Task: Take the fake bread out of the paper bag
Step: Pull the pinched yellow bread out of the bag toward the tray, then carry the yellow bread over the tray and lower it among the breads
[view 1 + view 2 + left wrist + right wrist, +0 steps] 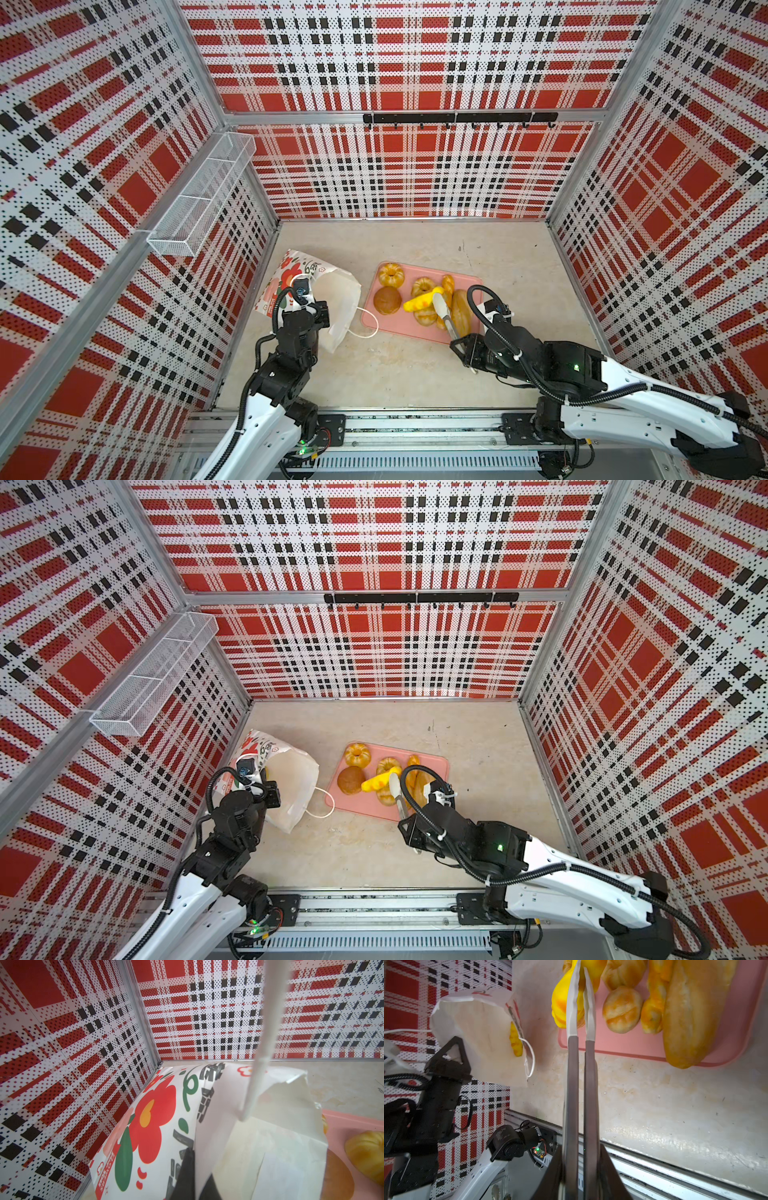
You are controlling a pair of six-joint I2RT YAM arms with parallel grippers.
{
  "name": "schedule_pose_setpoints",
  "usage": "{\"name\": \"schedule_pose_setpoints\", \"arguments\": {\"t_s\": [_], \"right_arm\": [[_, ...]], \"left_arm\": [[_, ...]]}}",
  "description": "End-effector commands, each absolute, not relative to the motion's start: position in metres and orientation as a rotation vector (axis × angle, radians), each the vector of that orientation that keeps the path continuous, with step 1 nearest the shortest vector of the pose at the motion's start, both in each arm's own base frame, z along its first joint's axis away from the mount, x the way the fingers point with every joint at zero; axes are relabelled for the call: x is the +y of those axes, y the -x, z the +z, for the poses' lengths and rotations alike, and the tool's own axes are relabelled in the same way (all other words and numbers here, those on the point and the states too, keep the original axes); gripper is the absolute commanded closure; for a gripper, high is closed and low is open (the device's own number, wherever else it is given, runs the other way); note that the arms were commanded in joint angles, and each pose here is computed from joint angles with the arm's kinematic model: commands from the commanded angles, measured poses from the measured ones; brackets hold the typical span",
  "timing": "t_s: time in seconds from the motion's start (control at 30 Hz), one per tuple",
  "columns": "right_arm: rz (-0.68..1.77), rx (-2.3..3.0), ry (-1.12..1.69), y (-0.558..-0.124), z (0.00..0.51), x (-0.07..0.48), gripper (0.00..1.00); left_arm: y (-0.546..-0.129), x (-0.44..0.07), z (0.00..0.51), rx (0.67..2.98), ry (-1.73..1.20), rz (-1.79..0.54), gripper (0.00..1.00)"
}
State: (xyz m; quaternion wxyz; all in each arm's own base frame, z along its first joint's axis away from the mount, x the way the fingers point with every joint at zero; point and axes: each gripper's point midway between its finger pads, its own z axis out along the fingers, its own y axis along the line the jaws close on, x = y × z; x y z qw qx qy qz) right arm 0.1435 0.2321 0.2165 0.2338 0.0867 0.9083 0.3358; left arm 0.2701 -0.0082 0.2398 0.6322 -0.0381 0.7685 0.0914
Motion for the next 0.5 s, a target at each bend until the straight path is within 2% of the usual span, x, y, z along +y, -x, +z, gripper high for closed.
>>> {"name": "schedule_pose_setpoints", "arguments": {"t_s": [0.0,0.2,0.47], "right_arm": [[1.015,2.502,-0.226,-0.149,0.232,0.249,1.0],[0.922,2.601,-0.144,-0.164,0.221,0.274,1.0],[0.684,2.669,0.021,-0.187,0.222,0.274,1.0]], "left_arm": [[-0.264,-0.005,0.241,1.746,0.116,0.186,1.0],[-0.256,-0.002,0.246,1.728,0.12,0.178,1.0],[-0.255,-0.004,0.246,1.718,0.147,0.124,1.0]]}}
